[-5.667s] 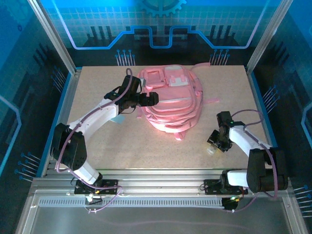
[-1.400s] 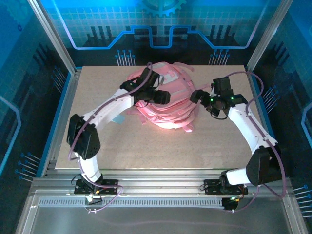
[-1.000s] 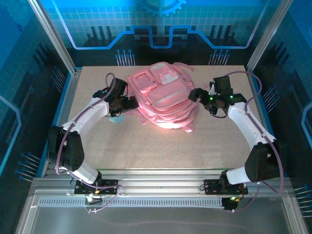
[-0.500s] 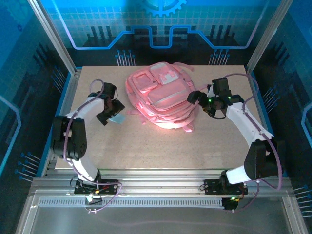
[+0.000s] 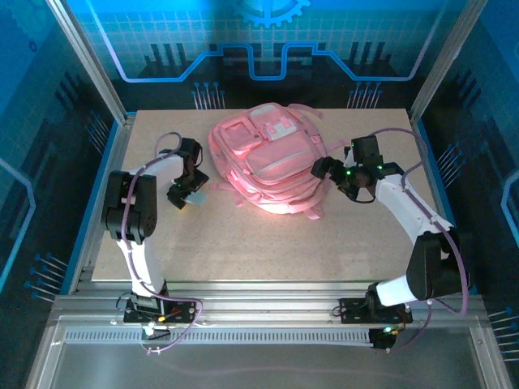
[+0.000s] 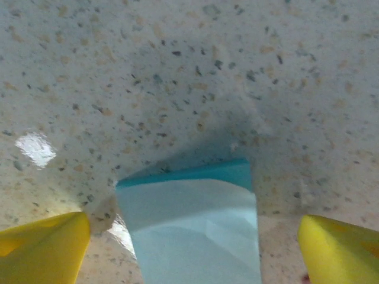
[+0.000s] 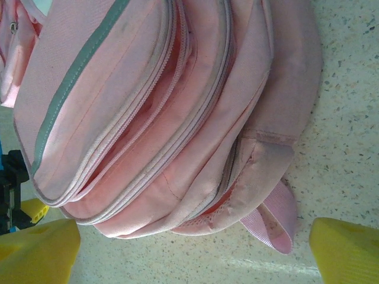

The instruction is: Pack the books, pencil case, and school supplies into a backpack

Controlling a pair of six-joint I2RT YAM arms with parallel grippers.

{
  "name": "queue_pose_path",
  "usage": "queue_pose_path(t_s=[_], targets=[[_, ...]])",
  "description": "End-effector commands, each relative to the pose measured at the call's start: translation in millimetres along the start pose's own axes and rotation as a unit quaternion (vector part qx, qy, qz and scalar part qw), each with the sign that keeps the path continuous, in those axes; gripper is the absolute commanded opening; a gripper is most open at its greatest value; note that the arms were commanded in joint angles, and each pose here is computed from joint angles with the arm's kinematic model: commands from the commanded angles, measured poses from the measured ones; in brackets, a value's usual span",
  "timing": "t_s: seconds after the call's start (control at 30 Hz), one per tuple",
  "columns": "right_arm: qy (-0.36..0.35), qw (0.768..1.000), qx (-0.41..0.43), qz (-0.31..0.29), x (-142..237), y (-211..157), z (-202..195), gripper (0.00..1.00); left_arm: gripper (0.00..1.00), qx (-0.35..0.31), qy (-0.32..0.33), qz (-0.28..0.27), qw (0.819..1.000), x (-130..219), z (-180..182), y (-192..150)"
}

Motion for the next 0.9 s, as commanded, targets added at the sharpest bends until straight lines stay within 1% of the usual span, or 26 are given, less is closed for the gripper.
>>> queue_pose_path(t_s=[0.0, 0.1, 0.13, 0.17, 0.27, 0.4, 0.5, 0.63, 0.73, 0.87], targets=[[0.007, 1.0, 0.008, -0.017, 6, 4, 1, 1.0, 0.86, 0.008, 0.02, -0.002, 1.0, -4, -3, 4], [0.006, 1.0, 0.006, -0.019, 4, 5, 0, 1.0, 0.65, 0.007, 0.024, 0.003, 1.0, -9, 1, 0], [0.006, 1.0, 0.007, -0.018, 4, 5, 0, 1.0, 0.6, 0.009, 0.026, 0.004, 1.0, -11, 3, -2], [0.006, 1.0, 0.007, -0.018, 3, 5, 0, 1.0, 0.58, 0.011, 0.03, 0.004, 0.999, -12, 6, -4], [0.011, 1.0, 0.007, -0.018, 2, 6, 2, 1.0, 0.57, 0.013, 0.037, 0.006, 0.999, -14, 11, -7], [0.033, 0.999, 0.021, -0.011, 2, 6, 13, 1.0, 0.44, 0.017, 0.019, -0.002, 1.0, -1, 11, -5], [0.045, 0.998, 0.046, 0.003, -3, -1, 26, 1.0, 0.42, 0.016, -0.007, -0.022, 1.0, 20, 10, -1], [0.057, 0.996, 0.07, 0.026, -11, -12, 41, 1.0, 0.41, 0.016, -0.047, -0.043, 0.998, 50, 8, 4], [0.096, 0.99, 0.086, 0.048, -15, -22, 59, 1.0, 0.42, 0.022, -0.093, -0.047, 0.994, 72, 6, 5], [0.163, 0.977, 0.12, 0.067, -17, -38, 91, 1.0, 0.42, 0.033, -0.17, -0.052, 0.984, 106, -1, -3]])
Point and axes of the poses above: each hand's point on the last joint's axis, 136 mm out from that joint toward the fingers, its own x axis back along the fingers, its own z axis along the line the jaws close on, y = z × x, the point moved 9 cm from there along x, back along the fingers, and after that the axes turned 5 degrees about -x, right-handed, at the moved point
